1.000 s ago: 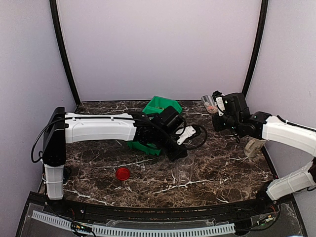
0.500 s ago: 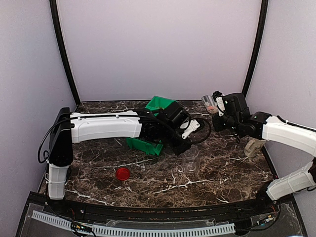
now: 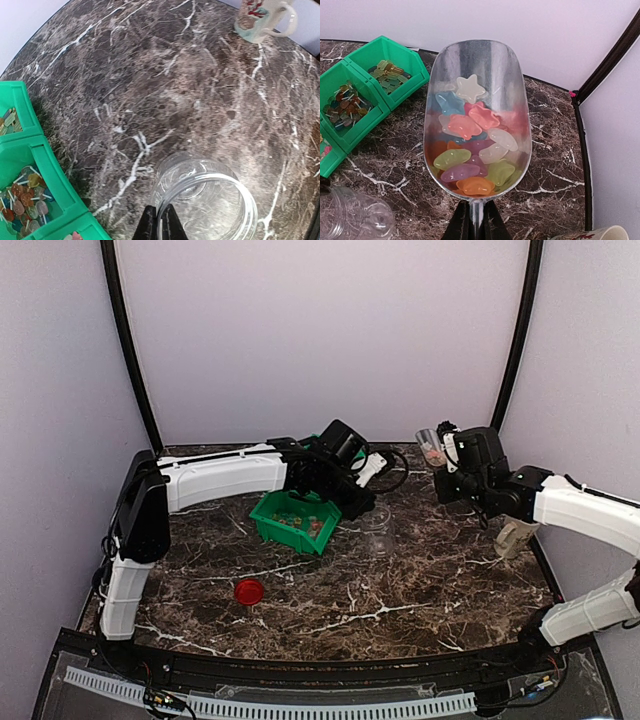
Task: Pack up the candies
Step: Move the packing bottle to the center of the board.
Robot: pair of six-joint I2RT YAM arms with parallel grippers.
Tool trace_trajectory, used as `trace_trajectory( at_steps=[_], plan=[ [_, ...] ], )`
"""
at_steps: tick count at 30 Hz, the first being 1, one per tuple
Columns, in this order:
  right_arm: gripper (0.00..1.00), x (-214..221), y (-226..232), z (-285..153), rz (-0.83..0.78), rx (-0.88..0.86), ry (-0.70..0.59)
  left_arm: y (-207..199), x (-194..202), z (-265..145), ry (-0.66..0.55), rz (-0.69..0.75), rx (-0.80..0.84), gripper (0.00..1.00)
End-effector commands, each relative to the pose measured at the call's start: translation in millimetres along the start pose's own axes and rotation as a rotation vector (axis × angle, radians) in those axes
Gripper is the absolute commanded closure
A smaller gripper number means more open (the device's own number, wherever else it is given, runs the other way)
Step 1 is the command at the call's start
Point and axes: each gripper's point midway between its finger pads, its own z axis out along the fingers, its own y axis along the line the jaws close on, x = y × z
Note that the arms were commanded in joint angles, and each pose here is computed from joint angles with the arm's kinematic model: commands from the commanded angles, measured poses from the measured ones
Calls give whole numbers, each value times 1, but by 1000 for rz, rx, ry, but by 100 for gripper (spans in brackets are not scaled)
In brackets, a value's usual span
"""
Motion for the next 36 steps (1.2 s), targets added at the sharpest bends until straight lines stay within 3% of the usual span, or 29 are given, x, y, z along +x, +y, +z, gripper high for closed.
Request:
trace_trajectory(
  at_steps=[1,11,21,24,36],
  plan=[
    [100,-21,-13,-8,68,35,-77,10,-2,3,15,4,15,100],
    [100,-21,-15,-10,71,38,-78,23,-9,13,0,-13,13,100],
    [100,-21,-13,-9,72,26,-77,24,-15,15,-18,-30,9,88],
    [100,-19,-13,-9,68,28,-72,25,-18,10,-17,-34,4,100],
    [100,-22,-12,-10,63,19,-72,17,-30,-19,20,-73,39,100]
  ],
)
